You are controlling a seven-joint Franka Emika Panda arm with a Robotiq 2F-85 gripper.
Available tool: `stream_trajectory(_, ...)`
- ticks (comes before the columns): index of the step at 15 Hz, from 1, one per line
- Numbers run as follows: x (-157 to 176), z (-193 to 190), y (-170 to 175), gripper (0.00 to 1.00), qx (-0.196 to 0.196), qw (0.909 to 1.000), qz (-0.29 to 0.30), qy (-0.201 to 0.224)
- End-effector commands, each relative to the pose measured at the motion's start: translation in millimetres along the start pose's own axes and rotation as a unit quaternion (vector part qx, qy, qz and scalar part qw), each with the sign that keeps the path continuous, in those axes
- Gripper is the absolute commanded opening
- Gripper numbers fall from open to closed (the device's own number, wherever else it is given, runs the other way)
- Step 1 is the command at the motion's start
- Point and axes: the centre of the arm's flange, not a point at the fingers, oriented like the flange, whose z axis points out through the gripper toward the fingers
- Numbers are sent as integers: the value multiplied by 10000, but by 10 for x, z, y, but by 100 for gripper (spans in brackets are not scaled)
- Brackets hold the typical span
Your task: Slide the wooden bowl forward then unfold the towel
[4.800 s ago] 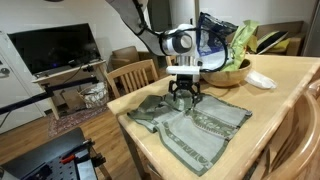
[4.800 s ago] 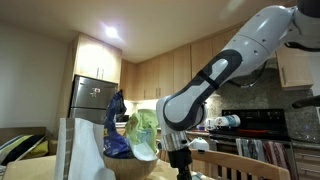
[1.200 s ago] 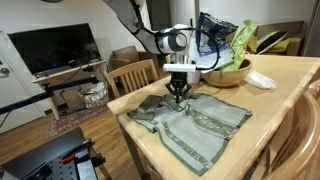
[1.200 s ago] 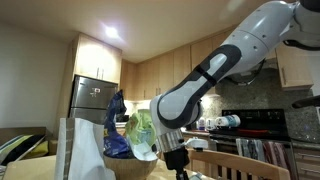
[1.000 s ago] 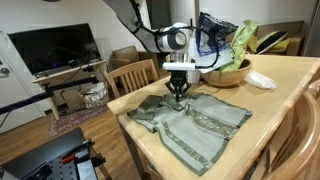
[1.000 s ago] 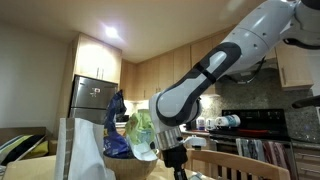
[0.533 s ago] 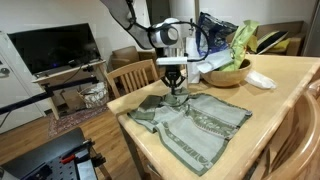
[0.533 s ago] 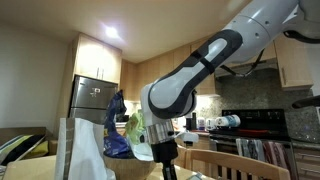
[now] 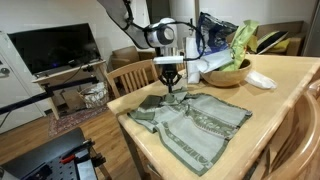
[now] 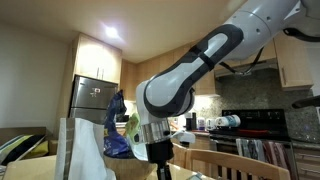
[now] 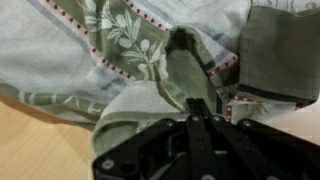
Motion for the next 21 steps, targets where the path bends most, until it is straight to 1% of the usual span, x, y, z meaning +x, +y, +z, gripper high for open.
stream_trajectory(1,-1,0,2,2,0,10000,2,1)
stream_trajectory(4,-6,2,-6,1,23,10000,-20,16)
stream_trajectory(6,6,5,-101,1,-19,9999,-136,38)
stream_trajectory(12,193,-84,-569,1,-285,9980,-558,70)
stream_trajectory(15,297,-92,-759,1,-346,9963,-784,81)
stream_trajectory(17,363,-96,-849,1,-396,9949,-912,151)
stream_trajectory(21,498,-156,-940,1,-383,9939,-954,408)
